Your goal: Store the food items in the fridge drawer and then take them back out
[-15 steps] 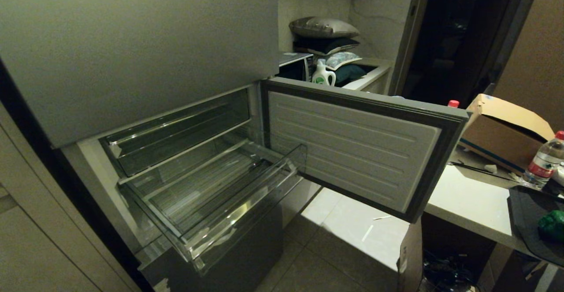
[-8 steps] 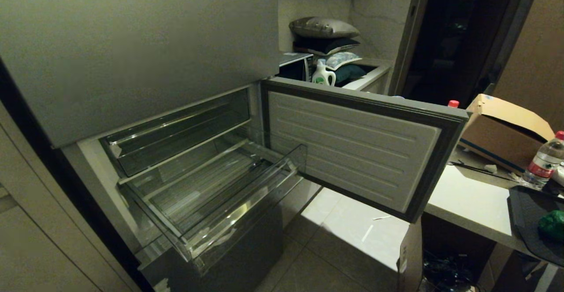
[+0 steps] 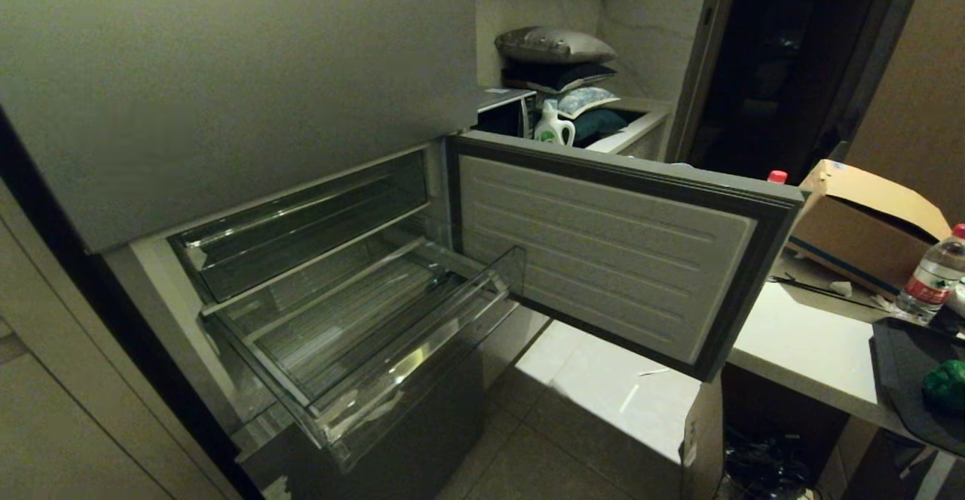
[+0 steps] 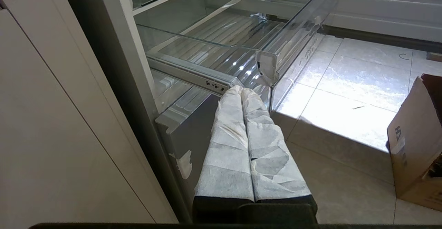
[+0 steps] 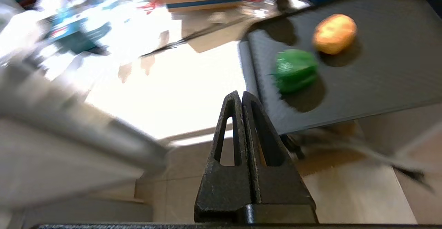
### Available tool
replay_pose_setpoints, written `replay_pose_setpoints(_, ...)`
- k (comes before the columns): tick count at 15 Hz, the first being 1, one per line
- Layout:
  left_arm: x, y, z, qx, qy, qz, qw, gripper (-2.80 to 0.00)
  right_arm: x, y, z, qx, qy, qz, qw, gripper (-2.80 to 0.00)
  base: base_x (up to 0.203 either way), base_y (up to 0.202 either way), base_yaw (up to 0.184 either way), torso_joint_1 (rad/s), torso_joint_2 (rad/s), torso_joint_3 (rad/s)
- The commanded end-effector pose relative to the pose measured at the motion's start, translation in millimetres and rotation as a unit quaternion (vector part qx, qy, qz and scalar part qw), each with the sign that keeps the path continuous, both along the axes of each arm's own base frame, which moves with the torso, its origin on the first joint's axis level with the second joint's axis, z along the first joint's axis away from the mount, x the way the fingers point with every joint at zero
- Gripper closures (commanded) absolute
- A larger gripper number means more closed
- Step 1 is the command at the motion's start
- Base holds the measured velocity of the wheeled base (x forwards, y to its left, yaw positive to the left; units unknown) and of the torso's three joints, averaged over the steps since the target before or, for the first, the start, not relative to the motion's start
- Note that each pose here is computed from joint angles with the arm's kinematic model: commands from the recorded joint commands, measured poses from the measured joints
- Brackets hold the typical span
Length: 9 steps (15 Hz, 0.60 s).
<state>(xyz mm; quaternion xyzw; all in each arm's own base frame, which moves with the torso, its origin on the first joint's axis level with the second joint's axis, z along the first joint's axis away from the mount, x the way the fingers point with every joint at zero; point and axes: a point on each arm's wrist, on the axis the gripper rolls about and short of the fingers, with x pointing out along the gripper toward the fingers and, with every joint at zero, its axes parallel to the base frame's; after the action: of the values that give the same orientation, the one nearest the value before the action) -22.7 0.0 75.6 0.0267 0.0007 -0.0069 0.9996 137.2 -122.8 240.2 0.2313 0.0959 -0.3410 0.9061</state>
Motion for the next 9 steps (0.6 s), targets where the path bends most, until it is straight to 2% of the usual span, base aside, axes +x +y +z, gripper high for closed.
replay_pose_setpoints(1,0,0,0,0.000,0.001,0.000,1.0000,0.00,31,-59,-34,0.056,0.040,-0.027,0.997,0.00,0.000,0.000,0.000,0.000,0.00,0.000)
replay_pose_setpoints(2,0,0,0,0.000,0.000,0.000,1.0000,0.00,37,-76,-43,0.057,0.038,-0.034,0.997,-2.80,0.000,0.000,0.000,0.000,0.00,0.000)
replay_pose_setpoints(6,0,0,0,0.000,0.001,0.000,1.0000,0.00,55,-110,-80,0.089,0.055,-0.035,0.994,-2.80,0.000,0.000,0.000,0.000,0.00,0.000)
replay_pose_setpoints(9,0,0,0,0.000,0.000,0.000,1.0000,0.00,69,-117,-96,0.117,0.060,0.005,0.991,-2.80,0.000,0.000,0.000,0.000,0.00,0.000)
